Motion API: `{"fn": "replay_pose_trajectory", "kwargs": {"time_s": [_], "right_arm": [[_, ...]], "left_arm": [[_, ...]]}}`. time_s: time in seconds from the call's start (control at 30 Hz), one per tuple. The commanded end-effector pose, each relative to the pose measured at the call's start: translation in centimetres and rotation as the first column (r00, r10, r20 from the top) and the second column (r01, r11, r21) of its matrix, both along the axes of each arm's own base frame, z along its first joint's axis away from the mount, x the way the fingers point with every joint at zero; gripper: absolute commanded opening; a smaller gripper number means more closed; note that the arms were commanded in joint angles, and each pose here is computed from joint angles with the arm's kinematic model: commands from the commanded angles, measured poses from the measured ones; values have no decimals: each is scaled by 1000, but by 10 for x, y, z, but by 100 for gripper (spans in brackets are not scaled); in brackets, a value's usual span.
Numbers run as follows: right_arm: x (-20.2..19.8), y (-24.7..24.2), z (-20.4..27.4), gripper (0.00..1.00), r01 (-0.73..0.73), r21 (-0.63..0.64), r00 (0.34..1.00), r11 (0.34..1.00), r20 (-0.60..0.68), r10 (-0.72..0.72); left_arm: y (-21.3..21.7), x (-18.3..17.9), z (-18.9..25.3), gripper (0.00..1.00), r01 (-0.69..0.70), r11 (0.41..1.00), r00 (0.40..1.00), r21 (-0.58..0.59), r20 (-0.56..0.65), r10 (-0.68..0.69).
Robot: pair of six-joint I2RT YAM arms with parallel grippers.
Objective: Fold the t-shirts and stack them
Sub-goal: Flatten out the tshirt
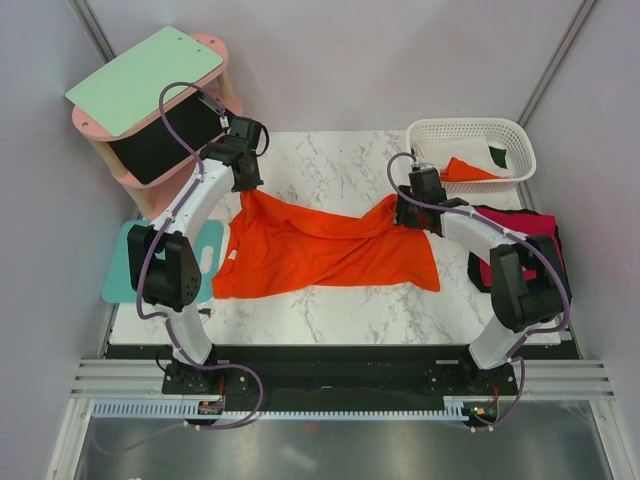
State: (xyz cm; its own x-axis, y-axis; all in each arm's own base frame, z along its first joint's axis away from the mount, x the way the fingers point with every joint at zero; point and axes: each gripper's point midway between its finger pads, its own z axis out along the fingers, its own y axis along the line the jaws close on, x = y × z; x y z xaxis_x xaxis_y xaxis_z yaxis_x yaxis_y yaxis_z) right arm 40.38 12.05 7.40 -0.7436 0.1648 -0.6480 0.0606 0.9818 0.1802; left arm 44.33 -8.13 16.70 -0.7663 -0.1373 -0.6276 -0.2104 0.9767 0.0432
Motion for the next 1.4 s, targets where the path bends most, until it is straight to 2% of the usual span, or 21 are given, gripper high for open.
{"fn": "replay_pose_trajectory", "kwargs": {"time_s": [0.0,0.2,0.47,0.93,1.23,1.33,1.37], "right_arm": [[3,8,-17,54,-9,46,1000,999,-23,10],[10,8,-35,50,8,30,999,1000,-46,-6],[12,2,-8,51,26,11,1000,1000,2,-26],[12,-22,-20,47,92,-104,995,990,-18,-94],[28,-7,-42,45,65,-51,998,997,1,-65],[36,3,-38,42,43,3,998,999,53,-43],[43,7,-32,39,40,26,995,999,92,-42]], "left_arm": [[-2,6,9,2,-1,1000,999,-15,46,2],[-3,7,6,2,3,1000,999,-15,37,-2],[-3,8,5,2,6,1000,999,-12,36,-6],[-6,10,-1,2,17,1000,1000,-16,21,-16],[-6,11,-3,2,21,1000,1000,-17,16,-20],[-6,11,-3,2,21,1000,1000,-13,17,-21],[-6,11,-3,2,23,1000,1000,-11,17,-23]]}}
